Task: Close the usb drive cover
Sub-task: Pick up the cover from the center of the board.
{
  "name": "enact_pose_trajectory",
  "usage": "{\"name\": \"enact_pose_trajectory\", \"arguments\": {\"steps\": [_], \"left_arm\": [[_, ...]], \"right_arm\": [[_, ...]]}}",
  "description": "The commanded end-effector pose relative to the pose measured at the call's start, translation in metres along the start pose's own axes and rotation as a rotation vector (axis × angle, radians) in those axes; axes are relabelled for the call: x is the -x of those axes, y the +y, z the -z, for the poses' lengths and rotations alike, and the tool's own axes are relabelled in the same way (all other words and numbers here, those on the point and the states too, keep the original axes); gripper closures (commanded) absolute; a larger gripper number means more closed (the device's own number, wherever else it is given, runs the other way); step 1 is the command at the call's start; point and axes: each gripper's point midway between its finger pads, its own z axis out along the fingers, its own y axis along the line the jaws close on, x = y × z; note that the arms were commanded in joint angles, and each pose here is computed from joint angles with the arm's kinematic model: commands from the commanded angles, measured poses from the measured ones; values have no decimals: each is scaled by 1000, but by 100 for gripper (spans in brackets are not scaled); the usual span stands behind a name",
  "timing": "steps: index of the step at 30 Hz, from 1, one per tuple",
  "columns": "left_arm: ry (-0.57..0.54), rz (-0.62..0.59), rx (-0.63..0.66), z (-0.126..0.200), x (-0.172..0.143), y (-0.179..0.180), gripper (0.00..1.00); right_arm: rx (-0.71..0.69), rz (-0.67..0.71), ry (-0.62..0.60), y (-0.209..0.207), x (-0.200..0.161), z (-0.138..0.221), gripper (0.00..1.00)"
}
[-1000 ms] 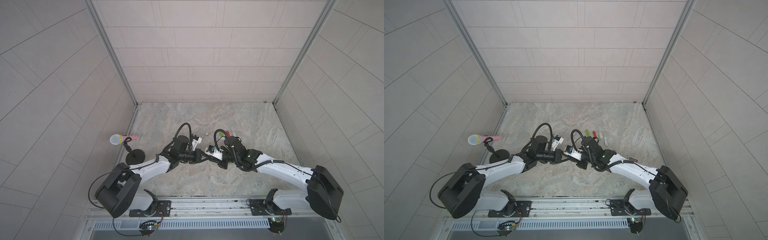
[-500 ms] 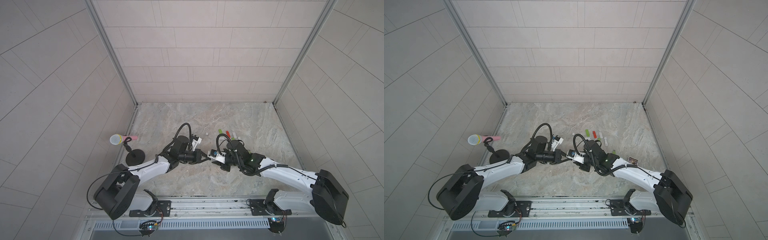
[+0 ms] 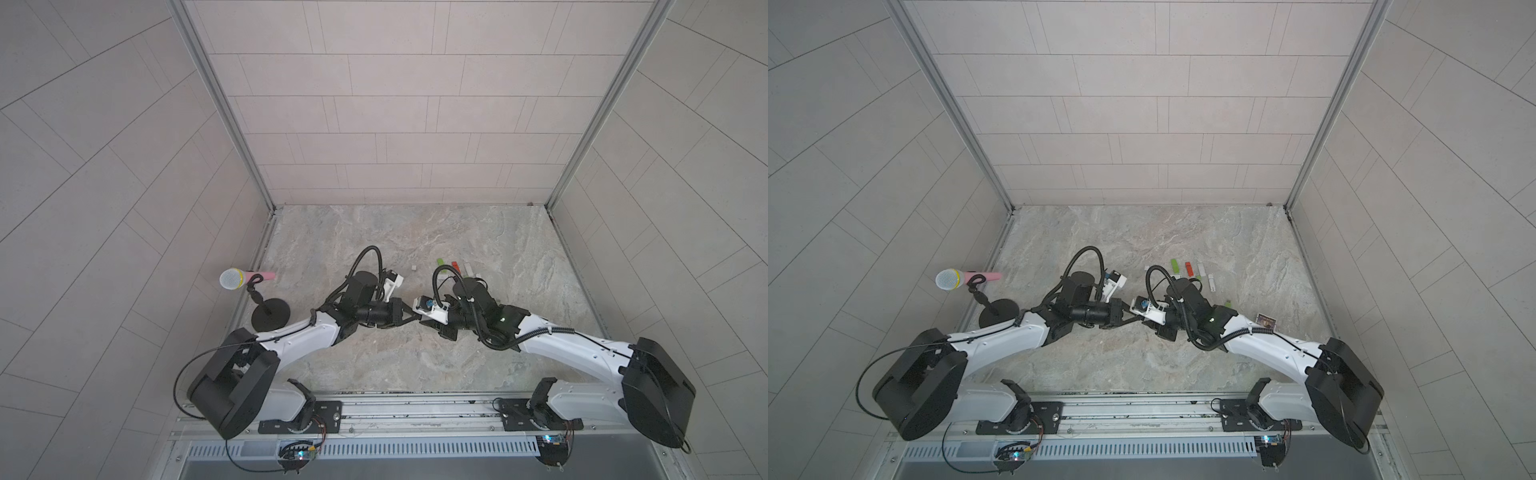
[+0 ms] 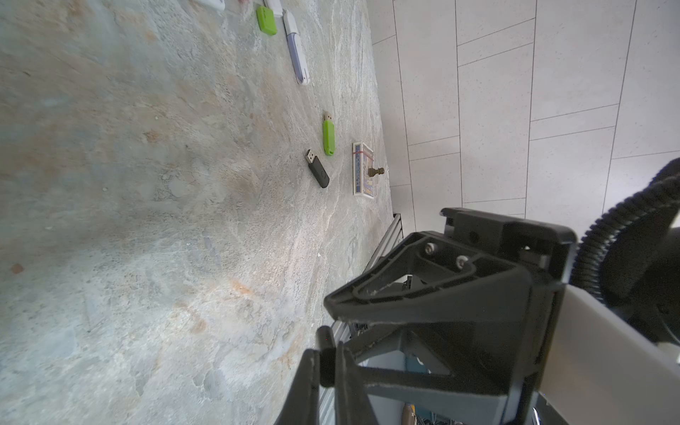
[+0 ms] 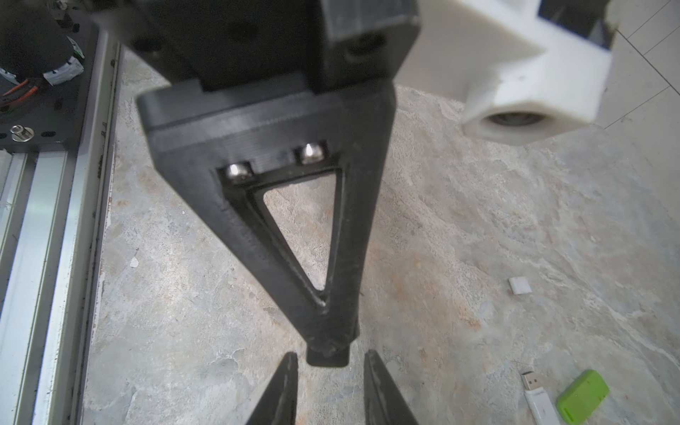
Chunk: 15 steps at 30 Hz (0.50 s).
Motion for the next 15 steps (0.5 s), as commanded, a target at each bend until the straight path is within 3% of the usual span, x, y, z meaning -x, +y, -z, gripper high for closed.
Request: {"name": "enact_pose_trajectory", "arguments": {"steps": [1,9,15], "left_arm": [[-21,-36,-38,2,8,-16,91],[-19,-34,-36,2,7,-14,91],[-20,-32,-31,2,7,-13,90]], "right_arm": [[3,7,-33,-3,13,-1,69],[2,7,-28,-3,12,-2,82],[3,10,-40,-3,15,0,86]]}}
